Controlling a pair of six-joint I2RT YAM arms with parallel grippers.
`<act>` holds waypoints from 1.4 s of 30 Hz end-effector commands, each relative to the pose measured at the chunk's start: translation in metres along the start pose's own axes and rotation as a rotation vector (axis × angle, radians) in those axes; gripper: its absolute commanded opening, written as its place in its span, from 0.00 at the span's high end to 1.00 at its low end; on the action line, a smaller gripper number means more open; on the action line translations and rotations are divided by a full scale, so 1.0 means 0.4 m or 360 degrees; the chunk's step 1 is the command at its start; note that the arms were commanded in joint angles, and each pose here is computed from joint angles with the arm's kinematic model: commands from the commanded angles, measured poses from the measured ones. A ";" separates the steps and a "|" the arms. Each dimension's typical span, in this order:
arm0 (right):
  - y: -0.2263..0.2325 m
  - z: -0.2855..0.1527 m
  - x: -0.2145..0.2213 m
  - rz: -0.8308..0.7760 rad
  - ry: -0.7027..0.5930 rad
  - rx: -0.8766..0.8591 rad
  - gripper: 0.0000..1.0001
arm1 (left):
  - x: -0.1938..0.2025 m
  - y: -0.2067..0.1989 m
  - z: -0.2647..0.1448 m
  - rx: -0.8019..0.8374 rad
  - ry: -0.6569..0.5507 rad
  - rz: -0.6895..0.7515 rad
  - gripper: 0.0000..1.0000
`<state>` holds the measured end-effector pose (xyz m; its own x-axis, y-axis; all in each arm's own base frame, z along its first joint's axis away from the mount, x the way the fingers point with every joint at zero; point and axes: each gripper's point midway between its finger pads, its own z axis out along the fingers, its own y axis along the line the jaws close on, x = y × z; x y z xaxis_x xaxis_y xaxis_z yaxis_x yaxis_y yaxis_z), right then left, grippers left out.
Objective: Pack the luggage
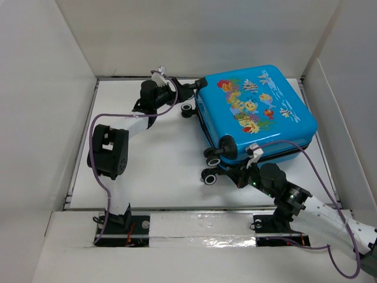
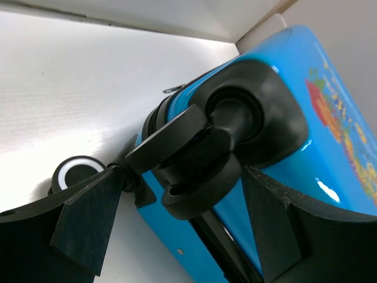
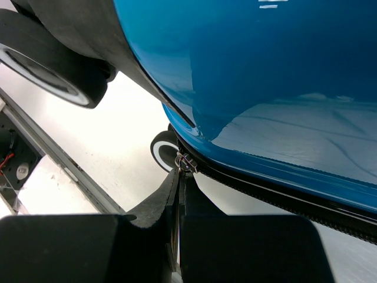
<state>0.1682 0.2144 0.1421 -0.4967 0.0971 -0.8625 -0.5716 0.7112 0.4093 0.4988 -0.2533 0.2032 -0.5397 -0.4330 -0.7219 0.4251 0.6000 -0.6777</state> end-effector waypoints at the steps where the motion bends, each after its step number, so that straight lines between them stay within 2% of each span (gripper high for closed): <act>1: 0.094 -0.011 -0.104 0.0009 -0.0203 -0.0246 1.00 | -0.026 -0.051 0.004 0.0127 -0.0032 0.0058 0.22; 18: 0.095 -0.002 -0.093 0.0012 -0.0184 -0.0256 1.00 | -0.031 -0.098 0.064 0.0285 -0.0082 -0.0081 0.22; 21: 0.095 -0.001 -0.092 0.0014 -0.0182 -0.0255 1.00 | -0.028 -0.109 0.072 0.0311 -0.0088 -0.0097 0.28; 24: 0.091 0.000 -0.090 0.0020 -0.0179 -0.0244 1.00 | -0.031 -0.116 0.073 0.0340 -0.0105 -0.0125 0.47; 25: 0.086 0.001 -0.090 0.0024 -0.0182 -0.0227 1.00 | -0.031 -0.117 0.072 0.0346 -0.0110 -0.0131 0.62; 27: 0.082 -0.002 -0.090 0.0030 -0.0182 -0.0210 1.00 | -0.038 -0.121 0.064 0.0344 -0.0138 -0.0131 0.80; 28: 0.080 -0.003 -0.090 0.0030 -0.0182 -0.0205 1.00 | -0.044 -0.118 0.061 0.0323 -0.0162 -0.0128 0.97; 29: 0.073 -0.005 -0.091 0.0033 -0.0184 -0.0190 1.00 | -0.048 -0.118 0.057 0.0316 -0.0176 -0.0122 1.00; 32: 0.057 -0.010 -0.109 0.0040 -0.0239 -0.0144 1.00 | -0.063 -0.124 0.016 0.0279 -0.0266 -0.0083 1.00; 37: 0.024 -0.011 -0.165 -0.0010 -0.0302 -0.0081 1.00 | -0.072 -0.127 -0.135 0.0206 -0.0475 -0.0083 1.00; 42: -0.020 0.000 -0.269 -0.0107 -0.0390 -0.0007 1.00 | -0.006 -0.150 -0.273 0.0178 -0.0547 -0.0091 1.00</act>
<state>0.1675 0.2074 0.1342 -0.5496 0.0123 -0.8354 -0.6070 0.6811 0.4094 0.4416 -0.2017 0.1892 -0.3909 -0.6693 -0.6319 0.2561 0.5803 -0.7731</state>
